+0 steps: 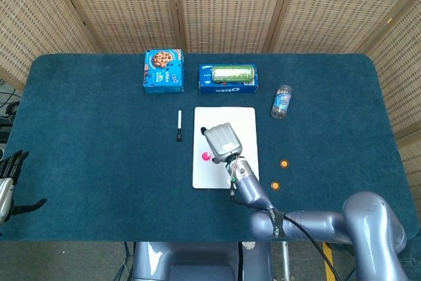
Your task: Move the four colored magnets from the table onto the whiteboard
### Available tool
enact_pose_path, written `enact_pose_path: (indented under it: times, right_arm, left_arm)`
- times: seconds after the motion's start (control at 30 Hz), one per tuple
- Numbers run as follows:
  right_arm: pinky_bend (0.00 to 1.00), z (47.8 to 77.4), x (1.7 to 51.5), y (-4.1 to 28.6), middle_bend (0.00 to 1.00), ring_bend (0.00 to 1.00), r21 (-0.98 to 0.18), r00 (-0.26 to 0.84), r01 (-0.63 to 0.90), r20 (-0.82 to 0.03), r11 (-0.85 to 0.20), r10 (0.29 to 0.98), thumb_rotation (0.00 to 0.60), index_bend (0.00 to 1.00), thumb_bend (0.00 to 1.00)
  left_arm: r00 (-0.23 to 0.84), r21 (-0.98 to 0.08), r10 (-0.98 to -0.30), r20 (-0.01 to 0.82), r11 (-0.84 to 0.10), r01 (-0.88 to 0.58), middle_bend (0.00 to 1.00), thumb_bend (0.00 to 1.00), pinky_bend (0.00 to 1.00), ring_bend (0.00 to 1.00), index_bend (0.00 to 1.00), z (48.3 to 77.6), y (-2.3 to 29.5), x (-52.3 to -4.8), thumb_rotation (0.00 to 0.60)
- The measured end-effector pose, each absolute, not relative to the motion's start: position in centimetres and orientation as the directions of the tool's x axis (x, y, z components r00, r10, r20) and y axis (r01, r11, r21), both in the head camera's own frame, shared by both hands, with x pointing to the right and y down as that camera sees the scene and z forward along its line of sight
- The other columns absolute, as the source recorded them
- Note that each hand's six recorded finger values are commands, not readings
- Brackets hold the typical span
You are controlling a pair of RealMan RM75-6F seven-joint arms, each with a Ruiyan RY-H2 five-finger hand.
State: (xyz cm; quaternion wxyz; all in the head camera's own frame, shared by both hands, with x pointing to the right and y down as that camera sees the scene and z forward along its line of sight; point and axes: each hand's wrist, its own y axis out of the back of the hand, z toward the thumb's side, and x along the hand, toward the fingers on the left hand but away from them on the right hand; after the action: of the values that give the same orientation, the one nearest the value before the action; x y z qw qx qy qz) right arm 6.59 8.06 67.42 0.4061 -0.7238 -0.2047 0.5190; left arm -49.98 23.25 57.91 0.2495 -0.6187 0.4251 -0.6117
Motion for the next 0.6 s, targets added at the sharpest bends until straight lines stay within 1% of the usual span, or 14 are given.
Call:
enact_pose_path:
  times: [0.17,0.3,0.4,0.6]
  right_arm:
    - [1.0,66.6,8.8,8.2,1.0,1.0,-0.813,0.384,-0.105,-0.564,-0.573,0.731,0.6,0.3,0.24]
    - [1.0,66.7,11.8,8.8,1.0,1.0,-0.819,0.384,-0.12,-0.56,-0.561,0.735,0.6,0.32,0.26]
    - [1.0,67.3,14.6,9.7,1.0,1.0,-0.812,0.372,-0.126,-0.572,-0.57,0.731,0.6,0.33,0.26]
    - [1.0,69.3,20.2,12.6,1.0,1.0,-0.78,0.336,-0.156,-0.619,-0.606,0.71,0.6,0.34,0.26]
  left_arm:
    - [-0.104,-0.828,-0.832,0.545,-0.514,-0.225,0.0,0.0,0.0,0.0,0.0,57.8,23.4,-49.9,0.6]
    - [-0.093,-0.827,-0.833,0.546,-0.518,-0.218,0.0,0.0,0.0,0.0,0.0,57.8,23.5,-49.6,0.6]
    - [-0.088,-0.828,-0.834,0.545,-0.518,-0.215,0.0,0.0,0.0,0.0,0.0,57.8,23.7,-49.5,0.6]
    - [-0.074,-0.832,-0.841,0.537,-0.512,-0.216,0.0,0.0,0.0,0.0,0.0,57.6,23.6,-49.2,0.6]
